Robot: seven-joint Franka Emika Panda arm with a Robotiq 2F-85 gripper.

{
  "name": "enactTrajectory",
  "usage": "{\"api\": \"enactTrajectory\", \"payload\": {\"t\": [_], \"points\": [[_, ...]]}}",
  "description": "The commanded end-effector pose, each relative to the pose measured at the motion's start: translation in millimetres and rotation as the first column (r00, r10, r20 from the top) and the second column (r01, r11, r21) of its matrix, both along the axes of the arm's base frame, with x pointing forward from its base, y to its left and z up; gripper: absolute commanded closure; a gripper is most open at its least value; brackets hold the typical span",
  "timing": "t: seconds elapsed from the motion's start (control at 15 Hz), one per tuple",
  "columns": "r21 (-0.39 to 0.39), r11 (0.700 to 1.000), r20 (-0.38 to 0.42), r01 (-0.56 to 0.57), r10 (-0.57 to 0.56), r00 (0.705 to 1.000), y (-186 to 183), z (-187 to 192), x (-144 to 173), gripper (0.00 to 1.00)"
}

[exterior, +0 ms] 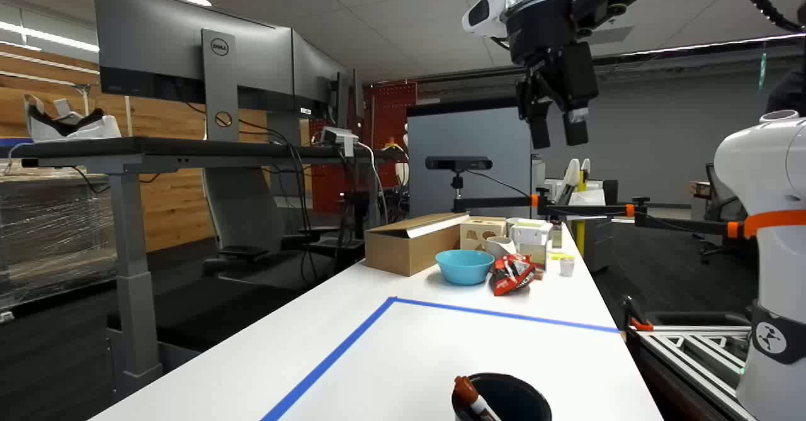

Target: Take the red marker out of the green mug.

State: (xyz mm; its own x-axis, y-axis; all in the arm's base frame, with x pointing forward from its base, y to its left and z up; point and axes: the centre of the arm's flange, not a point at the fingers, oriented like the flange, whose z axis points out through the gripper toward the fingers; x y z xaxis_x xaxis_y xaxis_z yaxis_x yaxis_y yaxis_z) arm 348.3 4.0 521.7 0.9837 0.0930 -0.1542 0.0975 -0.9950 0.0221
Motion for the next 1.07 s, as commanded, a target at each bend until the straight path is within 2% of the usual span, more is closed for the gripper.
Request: {"api": "enactTrajectory", "payload": {"t": [0.0,0.6,0.8,1.0], "points": [[0.0,1.0,0.001,0.0,0.0,1.0,0.0,0.4,0.1,0.0],[-0.008,1.0,-0.006,0.005,-0.005,1.0,-0.8,-2.8,-4.3,0.0],[-0.066,0.996,0.034,0.063,-0.061,0.998,1.2,-34.5,-5.8,0.0],[-0.094,0.987,0.139,0.131,-0.117,0.983,12.5,-70.0,-3.3,0.0]]}}
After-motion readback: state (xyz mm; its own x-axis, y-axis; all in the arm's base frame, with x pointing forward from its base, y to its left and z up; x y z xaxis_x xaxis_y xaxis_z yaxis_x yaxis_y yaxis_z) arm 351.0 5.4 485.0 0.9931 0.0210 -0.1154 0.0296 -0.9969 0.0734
